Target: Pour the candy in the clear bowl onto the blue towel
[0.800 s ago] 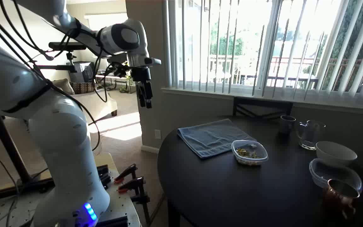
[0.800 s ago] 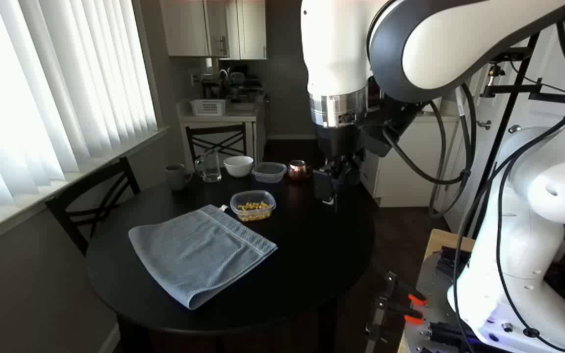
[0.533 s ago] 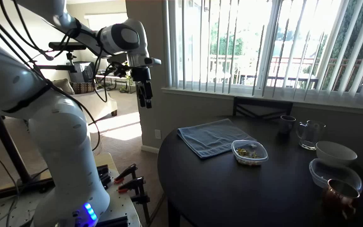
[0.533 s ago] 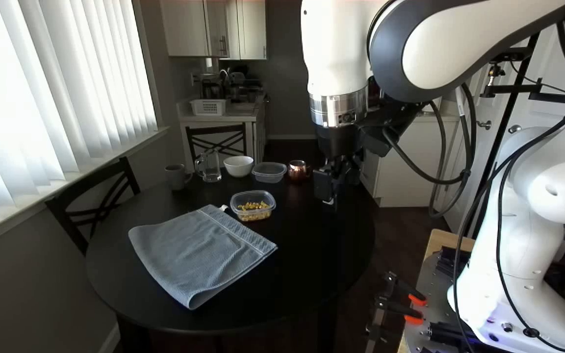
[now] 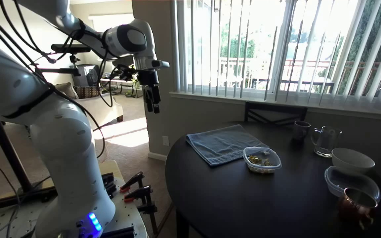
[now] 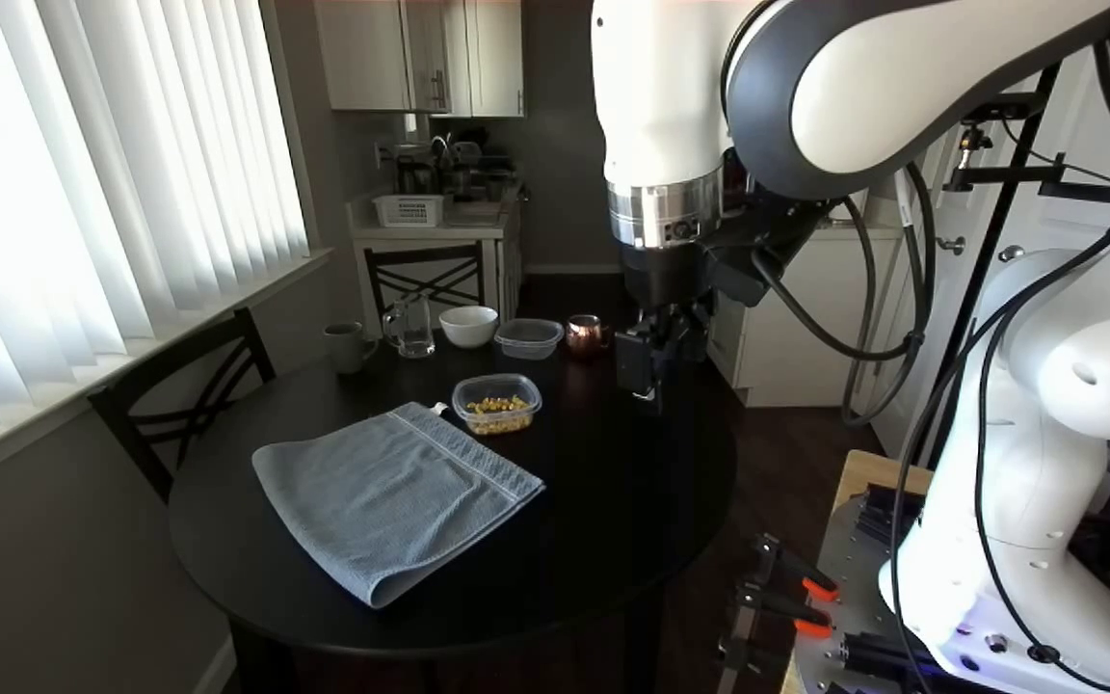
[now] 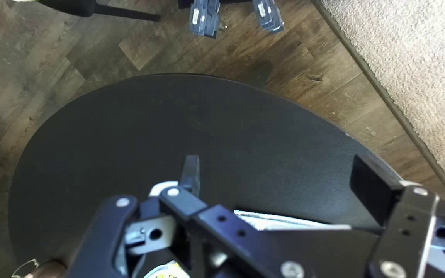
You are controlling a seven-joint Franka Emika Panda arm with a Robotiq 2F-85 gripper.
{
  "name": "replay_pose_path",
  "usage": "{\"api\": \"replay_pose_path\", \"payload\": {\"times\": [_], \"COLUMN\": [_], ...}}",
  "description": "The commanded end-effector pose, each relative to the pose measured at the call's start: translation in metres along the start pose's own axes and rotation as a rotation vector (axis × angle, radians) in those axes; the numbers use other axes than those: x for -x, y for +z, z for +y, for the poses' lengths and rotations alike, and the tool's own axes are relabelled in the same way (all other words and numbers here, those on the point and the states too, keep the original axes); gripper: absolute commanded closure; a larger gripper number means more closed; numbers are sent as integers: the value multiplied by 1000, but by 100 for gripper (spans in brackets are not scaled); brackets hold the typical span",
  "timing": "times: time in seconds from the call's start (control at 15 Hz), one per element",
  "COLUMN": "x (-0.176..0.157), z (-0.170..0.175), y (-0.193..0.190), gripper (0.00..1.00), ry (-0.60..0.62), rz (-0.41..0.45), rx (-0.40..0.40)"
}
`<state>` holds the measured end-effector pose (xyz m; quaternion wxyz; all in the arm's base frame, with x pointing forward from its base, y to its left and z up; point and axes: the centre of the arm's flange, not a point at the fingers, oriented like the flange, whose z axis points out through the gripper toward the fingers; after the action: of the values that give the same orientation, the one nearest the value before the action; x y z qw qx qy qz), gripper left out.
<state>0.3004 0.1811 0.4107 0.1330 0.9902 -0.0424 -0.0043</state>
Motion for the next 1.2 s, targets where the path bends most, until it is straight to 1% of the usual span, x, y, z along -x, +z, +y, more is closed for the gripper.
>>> {"api": "replay_pose_path", "payload": {"times": [0.0,0.13,0.27,0.4,0.53,0.6,0.67,0.73,0.8,1.0,1.13], "x": [-30,-59,-84,-113,-143,-158,-173,-186,-199,-228,-241], "z": [-11,-34,-58,-83,-99,-102,-103,-101,-97,-91,-85], "y": [-8,-24,-34,-27,-5,10,24,34,40,64,72], "gripper": [0,0,0,0,0,0,0,0,0,0,0], "ry": [-92,-196,-290,-366,-438,-449,-435,-410,-363,-274,-184], "rz": [54,142,202,253,280,264,238,200,131,19,-50], "rx": [-43,-45,-19,53,156,184,198,175,111,13,-59]}}
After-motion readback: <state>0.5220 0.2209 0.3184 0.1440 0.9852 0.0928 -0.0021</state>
